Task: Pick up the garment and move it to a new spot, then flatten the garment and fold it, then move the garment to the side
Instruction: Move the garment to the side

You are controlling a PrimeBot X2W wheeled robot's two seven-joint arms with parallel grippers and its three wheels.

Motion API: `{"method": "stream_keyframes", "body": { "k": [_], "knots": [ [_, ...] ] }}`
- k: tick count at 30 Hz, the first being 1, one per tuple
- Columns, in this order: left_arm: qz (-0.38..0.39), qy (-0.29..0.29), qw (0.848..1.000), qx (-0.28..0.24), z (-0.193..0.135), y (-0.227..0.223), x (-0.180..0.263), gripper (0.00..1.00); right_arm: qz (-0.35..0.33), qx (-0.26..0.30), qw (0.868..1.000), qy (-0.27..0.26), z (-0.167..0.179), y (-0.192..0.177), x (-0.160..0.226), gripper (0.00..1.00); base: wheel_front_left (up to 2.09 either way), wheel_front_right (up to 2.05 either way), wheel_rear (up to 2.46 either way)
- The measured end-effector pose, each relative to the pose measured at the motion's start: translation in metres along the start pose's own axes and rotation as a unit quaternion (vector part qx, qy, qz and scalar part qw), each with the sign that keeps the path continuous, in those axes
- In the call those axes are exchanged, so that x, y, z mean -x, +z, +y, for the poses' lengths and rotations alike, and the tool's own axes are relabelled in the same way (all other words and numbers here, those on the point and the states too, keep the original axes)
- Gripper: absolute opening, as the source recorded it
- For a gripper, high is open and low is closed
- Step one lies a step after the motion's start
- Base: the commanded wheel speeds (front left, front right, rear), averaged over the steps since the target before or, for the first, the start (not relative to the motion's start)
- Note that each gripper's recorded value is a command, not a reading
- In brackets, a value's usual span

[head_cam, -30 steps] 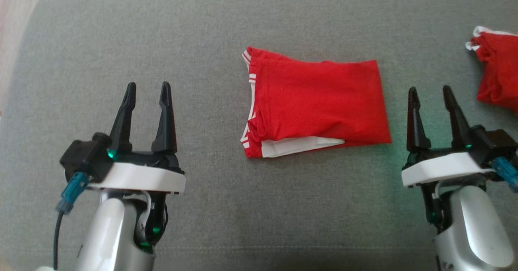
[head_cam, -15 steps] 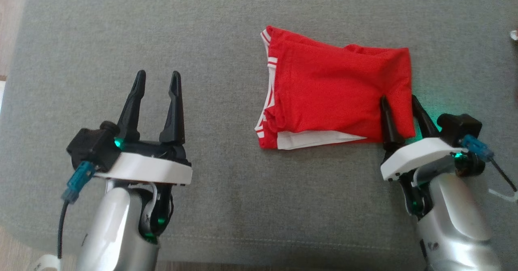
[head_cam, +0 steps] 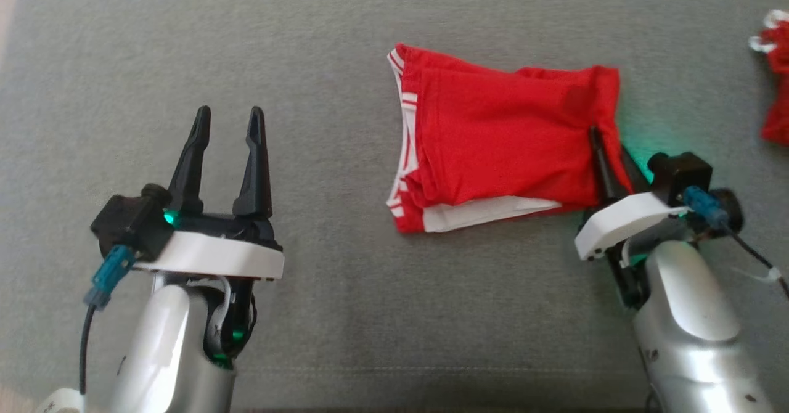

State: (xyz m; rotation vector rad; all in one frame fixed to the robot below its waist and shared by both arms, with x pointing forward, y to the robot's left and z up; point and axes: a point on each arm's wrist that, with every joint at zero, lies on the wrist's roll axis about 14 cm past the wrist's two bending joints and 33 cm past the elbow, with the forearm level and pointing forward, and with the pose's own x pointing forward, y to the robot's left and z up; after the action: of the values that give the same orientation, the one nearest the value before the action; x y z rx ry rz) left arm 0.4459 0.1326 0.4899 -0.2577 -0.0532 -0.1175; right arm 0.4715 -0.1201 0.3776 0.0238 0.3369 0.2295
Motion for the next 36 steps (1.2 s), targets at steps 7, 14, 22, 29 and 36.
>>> {"method": "stream_keyframes", "body": {
  "k": [7,14,22,29,36],
  "knots": [
    [-0.009,-0.039,0.999,0.010,-0.028,0.002,-0.011,1.00,-0.069,0.104,0.991,-0.051,-0.051,0.054,0.019,0.00,0.00,0.00,0.00],
    [-0.002,-0.081,0.997,0.018,-0.055,-0.008,-0.021,1.00,-0.076,0.212,0.969,-0.102,-0.121,0.099,0.045,0.00,0.00,0.00,0.00],
    [0.003,-0.109,0.994,0.024,-0.070,-0.023,-0.041,1.00,-0.023,0.277,0.940,-0.198,-0.220,0.116,0.077,0.00,0.00,0.00,0.00],
    [0.022,-0.112,0.993,0.028,-0.067,-0.042,-0.046,1.00,-0.016,0.287,0.935,-0.209,-0.231,0.120,0.073,0.00,0.00,0.00,0.00],
    [0.022,-0.111,0.993,0.027,-0.064,-0.044,-0.050,1.00,-0.017,0.289,0.935,-0.206,-0.227,0.118,0.072,0.00,0.00,0.00,0.00]
  ]
}}
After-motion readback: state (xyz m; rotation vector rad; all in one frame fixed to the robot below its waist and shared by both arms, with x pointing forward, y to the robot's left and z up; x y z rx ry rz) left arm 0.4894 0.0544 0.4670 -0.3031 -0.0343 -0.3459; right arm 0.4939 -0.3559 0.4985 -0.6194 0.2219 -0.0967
